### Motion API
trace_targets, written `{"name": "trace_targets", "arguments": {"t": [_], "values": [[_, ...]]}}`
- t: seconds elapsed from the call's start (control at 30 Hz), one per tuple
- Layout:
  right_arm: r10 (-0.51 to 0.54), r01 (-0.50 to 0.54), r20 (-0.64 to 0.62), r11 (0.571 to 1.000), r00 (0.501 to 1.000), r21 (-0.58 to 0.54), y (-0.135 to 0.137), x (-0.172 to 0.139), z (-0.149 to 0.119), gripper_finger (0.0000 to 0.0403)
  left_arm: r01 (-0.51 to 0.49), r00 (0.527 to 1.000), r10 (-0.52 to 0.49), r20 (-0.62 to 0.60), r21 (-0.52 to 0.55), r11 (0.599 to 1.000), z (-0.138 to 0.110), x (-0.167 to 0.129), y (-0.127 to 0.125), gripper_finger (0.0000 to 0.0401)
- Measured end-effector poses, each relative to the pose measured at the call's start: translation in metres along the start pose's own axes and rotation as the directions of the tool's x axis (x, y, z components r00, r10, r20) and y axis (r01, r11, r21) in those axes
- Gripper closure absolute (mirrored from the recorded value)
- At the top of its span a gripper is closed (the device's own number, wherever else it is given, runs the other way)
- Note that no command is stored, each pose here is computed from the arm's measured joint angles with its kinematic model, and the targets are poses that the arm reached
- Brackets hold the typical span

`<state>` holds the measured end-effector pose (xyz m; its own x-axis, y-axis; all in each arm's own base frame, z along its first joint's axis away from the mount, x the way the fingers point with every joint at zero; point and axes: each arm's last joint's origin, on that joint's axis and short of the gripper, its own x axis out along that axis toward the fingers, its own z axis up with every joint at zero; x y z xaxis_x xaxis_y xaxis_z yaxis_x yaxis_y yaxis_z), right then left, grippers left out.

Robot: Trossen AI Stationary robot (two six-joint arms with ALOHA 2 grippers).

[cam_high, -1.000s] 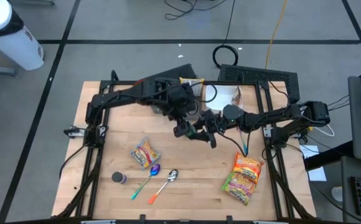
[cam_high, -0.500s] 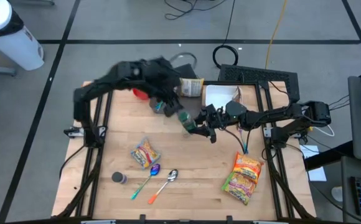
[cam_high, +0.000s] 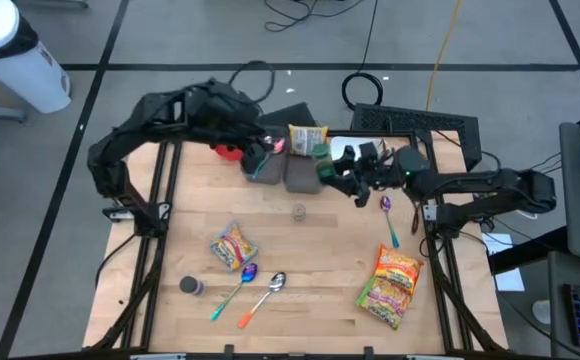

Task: Pick & Place Food Item
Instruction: Put the green seasoning bottle into the white bin

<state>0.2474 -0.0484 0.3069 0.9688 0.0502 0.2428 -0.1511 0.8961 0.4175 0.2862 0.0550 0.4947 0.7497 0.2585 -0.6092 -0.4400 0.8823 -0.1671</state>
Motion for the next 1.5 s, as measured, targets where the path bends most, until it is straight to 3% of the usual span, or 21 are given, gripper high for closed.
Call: {"name": "trace_targets", "arguments": {"t": [0.1,0.23,0.43,0.63,0.83,1.03,1.2,1.5], "values": [[-0.002,0.002,0.013,1.000,1.000,-0.001,0.004,-0.004,0.005,0.0209,0.018,1.000,-0.018,-0.018,-0.012,1.000,-0.002,0.028,-0.006,0.0131],[-0.007,0.007,0.003,1.000,1.000,0.002,0.008,-0.009,0.009,0.0209,0.123,0.992,-0.124,-0.027,-0.043,0.992,-0.007,0.073,-0.013,0.0115],[-0.014,0.015,0.043,1.000,0.999,-0.011,0.014,-0.015,0.017,0.0209,0.318,0.941,-0.311,0.129,-0.037,0.947,-0.006,0.109,-0.023,0.0092],[-0.035,0.039,0.087,0.998,0.996,-0.041,0.018,-0.021,0.024,0.0209,0.366,0.905,-0.355,0.234,-0.004,0.931,0.000,0.113,-0.029,0.0092],[-0.037,0.042,0.091,0.998,0.995,-0.048,0.019,-0.021,0.025,0.0209,0.409,0.835,-0.397,0.380,0.052,0.911,0.011,0.109,-0.035,0.0103],[-0.026,0.032,0.111,0.998,0.994,-0.055,0.020,-0.021,0.027,0.0209,0.416,0.839,-0.396,0.373,0.029,0.909,0.009,0.123,-0.039,0.0110],[-0.002,0.009,0.115,0.998,0.993,-0.058,0.021,-0.021,0.028,0.0209,0.446,0.793,-0.418,0.442,0.046,0.894,0.013,0.136,-0.045,0.0106],[0.036,-0.025,0.165,0.998,0.986,-0.065,0.024,-0.023,0.033,0.0209,0.453,0.786,-0.424,0.451,0.047,0.890,0.012,0.149,-0.048,0.0122]]}}
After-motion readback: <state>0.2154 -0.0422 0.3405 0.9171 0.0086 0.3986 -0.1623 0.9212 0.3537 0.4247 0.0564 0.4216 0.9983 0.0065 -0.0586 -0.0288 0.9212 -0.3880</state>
